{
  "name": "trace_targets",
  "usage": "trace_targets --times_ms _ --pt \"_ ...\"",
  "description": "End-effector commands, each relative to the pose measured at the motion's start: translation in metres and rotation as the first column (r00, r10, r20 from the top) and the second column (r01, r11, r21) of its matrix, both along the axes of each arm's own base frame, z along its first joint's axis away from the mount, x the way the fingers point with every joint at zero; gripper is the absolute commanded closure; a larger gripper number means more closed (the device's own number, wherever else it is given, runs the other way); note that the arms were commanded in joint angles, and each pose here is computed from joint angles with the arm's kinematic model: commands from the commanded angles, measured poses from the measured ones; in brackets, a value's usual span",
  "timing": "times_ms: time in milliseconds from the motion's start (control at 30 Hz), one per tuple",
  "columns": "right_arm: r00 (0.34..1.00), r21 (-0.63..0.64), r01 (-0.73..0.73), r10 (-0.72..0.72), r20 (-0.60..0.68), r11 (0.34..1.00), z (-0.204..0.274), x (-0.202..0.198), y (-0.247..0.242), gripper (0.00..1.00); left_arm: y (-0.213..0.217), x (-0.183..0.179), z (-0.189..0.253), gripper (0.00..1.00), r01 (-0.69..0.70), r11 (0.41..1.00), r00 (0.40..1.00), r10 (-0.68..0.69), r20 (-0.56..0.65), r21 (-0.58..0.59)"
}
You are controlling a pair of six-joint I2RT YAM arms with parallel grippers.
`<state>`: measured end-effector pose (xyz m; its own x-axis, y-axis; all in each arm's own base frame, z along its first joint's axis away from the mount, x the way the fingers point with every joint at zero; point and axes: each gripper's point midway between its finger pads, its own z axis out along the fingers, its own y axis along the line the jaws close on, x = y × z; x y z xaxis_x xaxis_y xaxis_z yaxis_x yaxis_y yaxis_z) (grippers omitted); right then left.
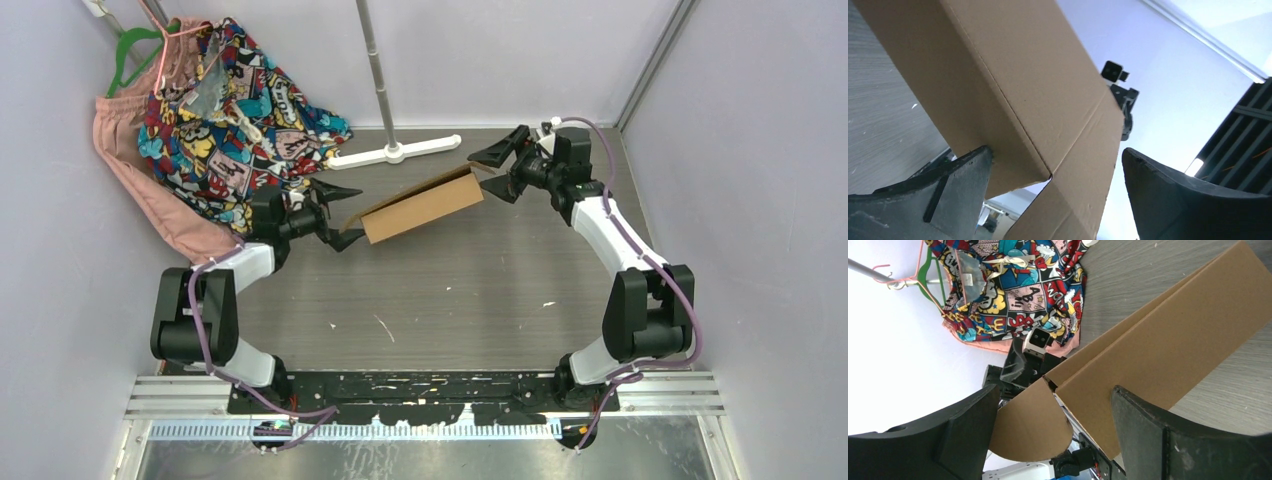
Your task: Fold the paper box
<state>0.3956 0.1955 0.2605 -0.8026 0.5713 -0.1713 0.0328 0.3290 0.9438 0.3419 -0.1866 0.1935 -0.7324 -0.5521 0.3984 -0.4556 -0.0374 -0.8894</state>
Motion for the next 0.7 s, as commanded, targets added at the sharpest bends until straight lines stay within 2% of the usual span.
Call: trace_targets --times_ms 0,333,667 --pt "0.944 0.126 -0.263 0.282 -0.171 0.957 -0.007 -0.074 0.041 0.14 -0.016 0.004 0.084 0.00 0.092 0.987 0.966 -0.056 0.253 -0.133" --pt "0.941 0.131 -0.257 0.279 -0.191 0.957 -0.019 -0.075 0.040 0.14 -0.013 0.022 0.085 0.00 0.056 0.971 0.972 0.000 0.234 -0.232" --pt "0.944 0.143 -0.237 0.263 -0.200 0.961 -0.029 -0.060 0.036 0.14 -0.013 0.034 0.076 0.00 0.046 0.966 0.975 0.013 0.224 -0.255"
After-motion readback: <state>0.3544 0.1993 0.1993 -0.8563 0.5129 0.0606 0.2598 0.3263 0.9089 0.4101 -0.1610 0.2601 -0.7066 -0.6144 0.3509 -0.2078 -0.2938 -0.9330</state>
